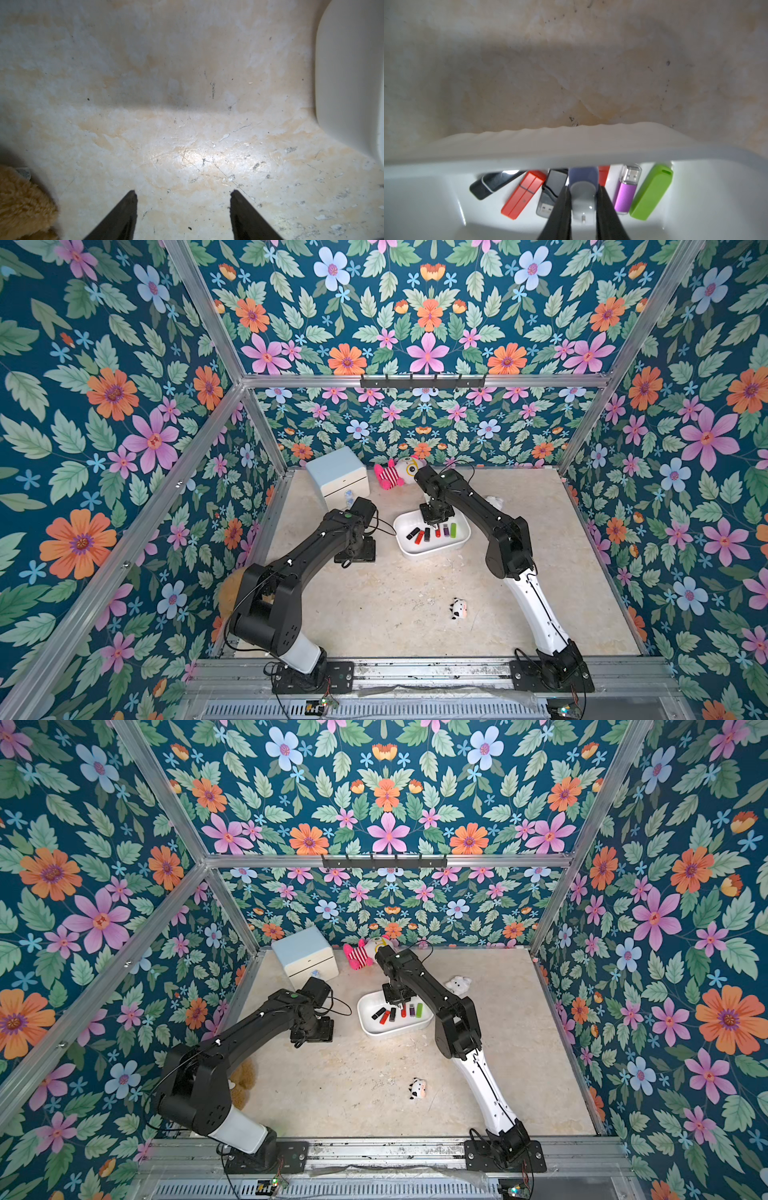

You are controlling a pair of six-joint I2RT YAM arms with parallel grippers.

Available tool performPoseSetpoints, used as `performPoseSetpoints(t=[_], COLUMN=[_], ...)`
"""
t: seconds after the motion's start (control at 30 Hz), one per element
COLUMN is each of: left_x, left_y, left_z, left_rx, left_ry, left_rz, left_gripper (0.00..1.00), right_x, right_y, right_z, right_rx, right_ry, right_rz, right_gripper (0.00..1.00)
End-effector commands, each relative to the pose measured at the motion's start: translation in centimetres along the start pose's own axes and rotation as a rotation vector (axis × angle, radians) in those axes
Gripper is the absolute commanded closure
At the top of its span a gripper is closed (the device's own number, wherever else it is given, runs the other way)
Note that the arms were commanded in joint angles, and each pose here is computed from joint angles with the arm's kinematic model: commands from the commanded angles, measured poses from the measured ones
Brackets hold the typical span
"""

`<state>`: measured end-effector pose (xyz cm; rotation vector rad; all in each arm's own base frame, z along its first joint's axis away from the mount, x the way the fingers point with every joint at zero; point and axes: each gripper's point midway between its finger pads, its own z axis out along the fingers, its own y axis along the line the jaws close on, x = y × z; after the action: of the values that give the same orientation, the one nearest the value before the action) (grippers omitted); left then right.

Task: Put the usb flash drive into the storage box
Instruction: Place the USB flash in the storage box.

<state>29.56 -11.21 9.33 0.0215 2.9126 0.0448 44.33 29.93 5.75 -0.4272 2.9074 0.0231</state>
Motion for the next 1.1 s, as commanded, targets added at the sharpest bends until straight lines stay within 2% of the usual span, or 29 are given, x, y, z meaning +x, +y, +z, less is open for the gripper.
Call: performPoseSetpoints(t=[0.0, 0.67, 0.83, 1.07], left_x=[0.0, 0.3, 0.3, 0.3], left_y=[0.0, 0.2, 0.2, 0.2], left_z=[0.1, 0.4, 0.4, 0.4], left_rx=[0.001, 0.004, 0.005, 0.006], left_ry=[0.005, 0.011, 0.009, 0.012], left_rz=[0.006, 0.003, 0.002, -0.001], left_gripper=[0.27, 0.27, 0.27, 0.27], right_x=[0.1, 1.1, 1.2, 1.2], right_y=[0.3, 0.3, 0.3, 0.2], right_z=[0.3, 1.7, 1.6, 1.7], right_rx=[-0.015, -0.009, -0.009, -0.003], right_ry=[0.009, 0.041, 0.043, 0.044], right_rz=[-0.002, -0.005, -0.007, -0.008], right_gripper=[1.0, 0.99, 0.83, 0.7])
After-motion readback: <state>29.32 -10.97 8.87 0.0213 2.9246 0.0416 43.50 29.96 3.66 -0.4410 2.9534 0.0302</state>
